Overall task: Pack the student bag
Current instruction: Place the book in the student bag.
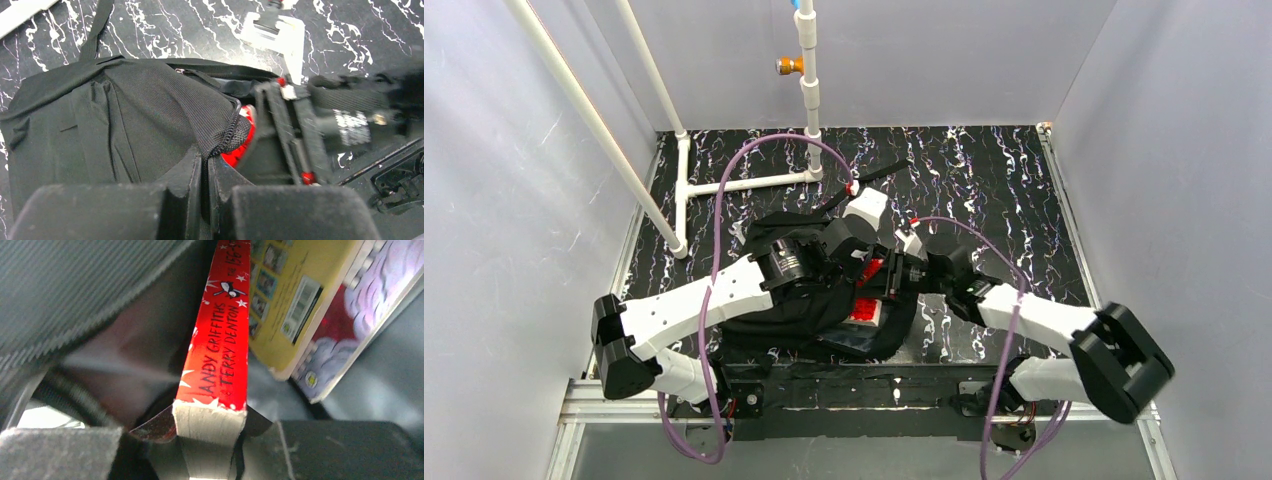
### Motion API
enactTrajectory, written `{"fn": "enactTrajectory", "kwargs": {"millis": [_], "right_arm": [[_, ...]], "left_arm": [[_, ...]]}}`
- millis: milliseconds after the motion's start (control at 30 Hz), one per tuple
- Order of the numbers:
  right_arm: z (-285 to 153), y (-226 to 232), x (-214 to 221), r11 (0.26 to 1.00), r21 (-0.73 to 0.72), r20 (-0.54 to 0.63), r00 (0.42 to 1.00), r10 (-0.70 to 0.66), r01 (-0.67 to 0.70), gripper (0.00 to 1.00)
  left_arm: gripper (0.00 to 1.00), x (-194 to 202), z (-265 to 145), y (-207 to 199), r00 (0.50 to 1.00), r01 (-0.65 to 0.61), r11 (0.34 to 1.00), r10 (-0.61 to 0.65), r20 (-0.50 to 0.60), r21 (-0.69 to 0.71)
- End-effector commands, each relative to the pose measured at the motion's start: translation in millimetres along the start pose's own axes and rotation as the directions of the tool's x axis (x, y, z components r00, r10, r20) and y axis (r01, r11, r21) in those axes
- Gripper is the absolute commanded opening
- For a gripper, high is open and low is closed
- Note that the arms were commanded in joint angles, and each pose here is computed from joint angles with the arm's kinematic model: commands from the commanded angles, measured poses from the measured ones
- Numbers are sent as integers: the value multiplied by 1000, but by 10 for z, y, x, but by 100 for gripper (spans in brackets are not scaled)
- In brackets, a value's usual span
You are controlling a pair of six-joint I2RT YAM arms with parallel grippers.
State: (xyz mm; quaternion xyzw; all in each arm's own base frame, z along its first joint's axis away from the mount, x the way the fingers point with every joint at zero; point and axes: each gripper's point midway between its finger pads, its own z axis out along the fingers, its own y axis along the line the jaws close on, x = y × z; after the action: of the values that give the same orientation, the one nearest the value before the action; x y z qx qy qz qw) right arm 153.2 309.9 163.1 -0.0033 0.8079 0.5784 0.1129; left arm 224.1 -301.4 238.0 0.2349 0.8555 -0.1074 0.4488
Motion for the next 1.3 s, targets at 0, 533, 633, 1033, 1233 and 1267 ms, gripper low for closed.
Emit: {"fn": "enactTrajectory", "kwargs": {"millis": [0, 533, 633, 1033, 1233, 1267], "right_arm": [[281, 433, -498, 980, -157, 178, 980, -91, 120, 1], [279, -482, -378, 939, 283, 70, 972, -225, 196, 84], [122, -523, -319, 924, 317, 75, 966, -247, 212, 85], [450, -449, -392, 942, 229, 32, 965, -259, 245, 22], [440, -289, -300, 955, 143, 0, 965, -263, 260, 1], [415, -272, -287, 956, 132, -1, 964, -265, 263, 1]], "left_arm": [[0, -210, -193, -33, 992, 92, 994, -97, 80, 61], [0, -69, -206, -29, 991, 108, 990, -114, 71, 85], [0, -57, -179, -60, 991, 105, 990, -112, 70, 96], [0, -26, -205, -64, 992, 111, 988, -117, 52, 102], [0, -15, -217, -25, 991, 119, 989, -123, 50, 85], [0, -12, -210, -16, 992, 113, 990, -117, 48, 79]]}}
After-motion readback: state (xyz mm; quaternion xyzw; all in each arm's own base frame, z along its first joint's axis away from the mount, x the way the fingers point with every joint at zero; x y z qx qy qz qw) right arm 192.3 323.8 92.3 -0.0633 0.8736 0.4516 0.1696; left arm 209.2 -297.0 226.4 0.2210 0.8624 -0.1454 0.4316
